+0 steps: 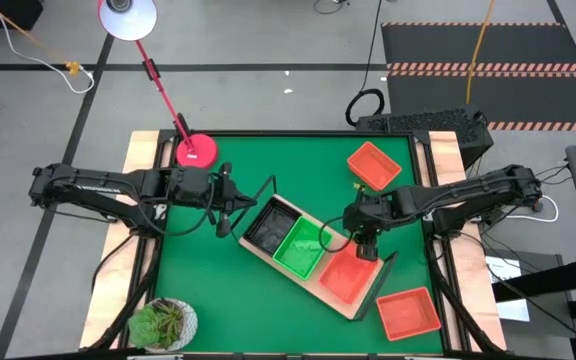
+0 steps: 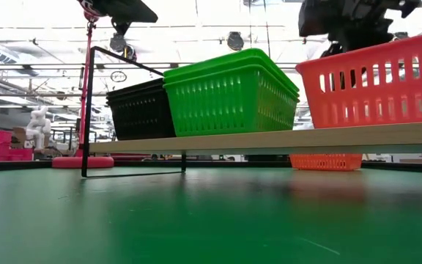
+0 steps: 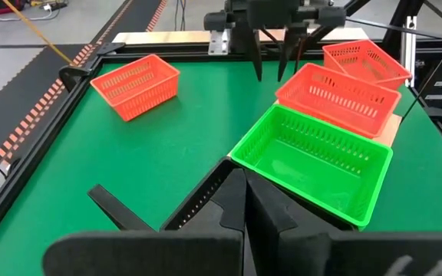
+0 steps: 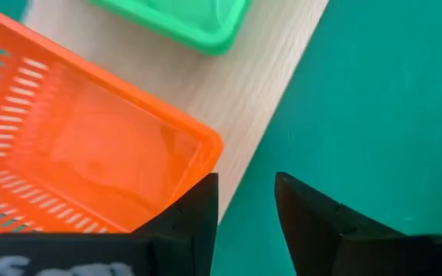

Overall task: Stack baskets on shelf by color
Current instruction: Stack the top orange bin on the orange bin on the shelf

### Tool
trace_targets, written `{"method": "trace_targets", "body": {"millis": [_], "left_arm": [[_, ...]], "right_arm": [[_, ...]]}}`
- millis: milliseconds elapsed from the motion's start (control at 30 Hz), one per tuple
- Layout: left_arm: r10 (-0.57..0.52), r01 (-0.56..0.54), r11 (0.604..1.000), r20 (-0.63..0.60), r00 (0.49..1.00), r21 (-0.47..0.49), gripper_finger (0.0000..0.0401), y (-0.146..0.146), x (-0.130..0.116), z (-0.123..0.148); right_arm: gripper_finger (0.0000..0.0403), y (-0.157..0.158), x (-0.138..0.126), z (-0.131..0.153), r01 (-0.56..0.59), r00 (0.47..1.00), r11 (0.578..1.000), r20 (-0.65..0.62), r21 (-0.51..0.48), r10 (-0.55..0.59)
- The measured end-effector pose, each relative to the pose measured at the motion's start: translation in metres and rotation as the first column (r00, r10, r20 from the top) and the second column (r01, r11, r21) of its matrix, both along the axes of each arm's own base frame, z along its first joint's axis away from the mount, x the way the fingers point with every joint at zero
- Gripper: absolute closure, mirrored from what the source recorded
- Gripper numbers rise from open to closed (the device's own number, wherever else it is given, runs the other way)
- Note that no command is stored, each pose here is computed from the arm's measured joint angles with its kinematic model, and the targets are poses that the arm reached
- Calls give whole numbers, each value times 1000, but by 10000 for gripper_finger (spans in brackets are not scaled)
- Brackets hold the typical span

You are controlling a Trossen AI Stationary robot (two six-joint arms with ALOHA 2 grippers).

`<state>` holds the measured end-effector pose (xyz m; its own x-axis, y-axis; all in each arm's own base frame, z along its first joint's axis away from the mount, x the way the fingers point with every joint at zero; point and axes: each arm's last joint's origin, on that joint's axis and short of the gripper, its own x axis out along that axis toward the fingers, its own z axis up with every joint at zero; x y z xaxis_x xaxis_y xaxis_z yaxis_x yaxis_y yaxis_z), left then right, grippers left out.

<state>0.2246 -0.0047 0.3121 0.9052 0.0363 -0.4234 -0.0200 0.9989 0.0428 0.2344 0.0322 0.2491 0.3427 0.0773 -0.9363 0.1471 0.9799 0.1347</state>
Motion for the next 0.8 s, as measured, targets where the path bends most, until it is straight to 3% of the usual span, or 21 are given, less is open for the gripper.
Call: {"method": "trace_targets", "body": {"millis": [200,333,500,633,800], "left_arm": [[0,0,1000,0,1000,1,400,0,0,0],[-5,5,1000,3,1000,11,400,0,0,0],[-10,10,1000,12,1000,22,400,0,1,1],[-11,10,1000,18,1000,22,400,0,1,2],[-11,10,1000,17,1000,22,400,0,1,2]], "right_arm": [[280,-3,-8,10,22,999,999,39,-36,-21],[280,-16,-12,10,94,996,973,24,-212,-91],[280,-49,-16,8,151,984,898,-26,-413,-177],[280,-82,-19,5,136,982,883,-58,-449,-180],[280,-118,-32,-6,183,970,913,-85,-363,-228]]}}
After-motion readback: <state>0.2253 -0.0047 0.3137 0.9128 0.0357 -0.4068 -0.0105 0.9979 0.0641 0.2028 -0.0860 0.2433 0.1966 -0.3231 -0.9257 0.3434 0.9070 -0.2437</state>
